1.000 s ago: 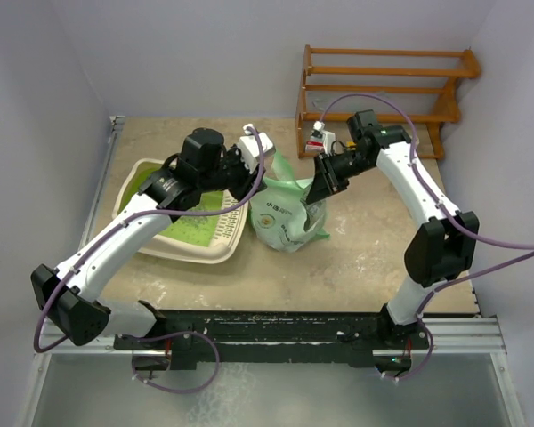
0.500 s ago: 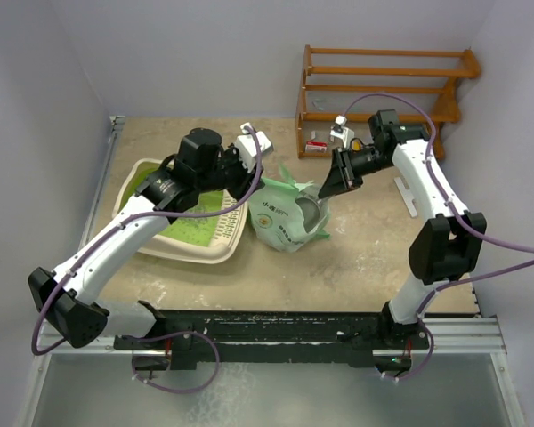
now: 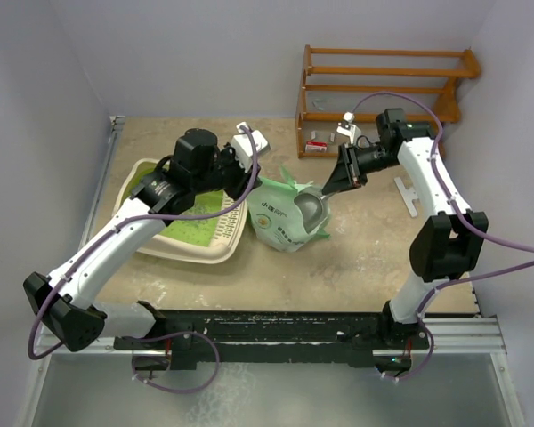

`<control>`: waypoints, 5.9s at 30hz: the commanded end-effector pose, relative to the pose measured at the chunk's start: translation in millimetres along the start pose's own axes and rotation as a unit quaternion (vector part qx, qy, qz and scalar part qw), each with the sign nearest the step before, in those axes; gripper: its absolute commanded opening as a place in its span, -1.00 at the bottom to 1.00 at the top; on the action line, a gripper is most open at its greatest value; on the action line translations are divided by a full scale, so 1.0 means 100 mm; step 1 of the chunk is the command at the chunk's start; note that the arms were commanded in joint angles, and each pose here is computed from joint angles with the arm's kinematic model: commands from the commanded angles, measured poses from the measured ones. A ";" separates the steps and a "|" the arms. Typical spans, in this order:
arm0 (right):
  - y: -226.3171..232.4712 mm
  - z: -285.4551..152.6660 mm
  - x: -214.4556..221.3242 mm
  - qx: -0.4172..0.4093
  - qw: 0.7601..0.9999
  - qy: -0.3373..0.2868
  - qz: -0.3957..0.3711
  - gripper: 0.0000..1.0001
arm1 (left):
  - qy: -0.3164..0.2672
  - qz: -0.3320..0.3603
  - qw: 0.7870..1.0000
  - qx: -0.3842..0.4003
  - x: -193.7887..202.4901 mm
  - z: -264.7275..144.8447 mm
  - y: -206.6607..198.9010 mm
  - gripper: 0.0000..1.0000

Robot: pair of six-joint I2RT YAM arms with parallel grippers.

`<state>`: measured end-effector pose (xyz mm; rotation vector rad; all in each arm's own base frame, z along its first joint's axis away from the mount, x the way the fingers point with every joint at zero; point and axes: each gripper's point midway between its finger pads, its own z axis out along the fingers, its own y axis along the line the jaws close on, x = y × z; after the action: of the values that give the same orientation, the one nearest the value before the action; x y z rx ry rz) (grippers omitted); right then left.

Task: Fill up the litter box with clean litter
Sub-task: 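Scoop the cat litter from the cat litter bag, then pour the cat litter into the litter box.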

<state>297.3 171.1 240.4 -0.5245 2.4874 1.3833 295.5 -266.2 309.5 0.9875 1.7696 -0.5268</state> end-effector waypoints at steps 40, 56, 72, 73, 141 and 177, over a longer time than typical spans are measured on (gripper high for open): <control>0.35 -0.76 -0.01 -0.089 0.981 -0.158 0.073 -1.00 | -0.070 0.004 0.996 -0.053 -0.49 -0.40 0.13 -0.36; 0.33 -0.95 0.00 -0.102 0.970 -0.196 0.098 -1.00 | -0.074 0.016 0.996 -0.055 -0.56 -0.38 0.16 -0.37; 0.39 -1.11 -0.01 -0.111 0.965 -0.216 0.103 -1.00 | -0.072 0.030 0.995 -0.064 -0.60 -0.34 0.22 -0.38; 0.39 -1.12 -0.01 -0.111 0.964 -0.218 0.104 -1.00 | -0.071 0.031 0.995 -0.064 -0.60 -0.33 0.22 -0.38; 1.11 -0.56 -0.92 -0.180 0.979 -0.101 0.001 -1.00 | -0.156 -0.032 0.963 -0.218 -0.86 -0.93 0.62 -0.42; 1.50 0.71 -1.60 -0.316 0.946 0.008 -0.077 -1.00 | -0.147 -0.054 0.948 -0.276 -0.71 -1.35 0.70 -0.43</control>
<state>390.8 337.7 340.1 -0.6485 2.0650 2.1549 287.4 -158.5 431.2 0.4359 1.5818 -0.2107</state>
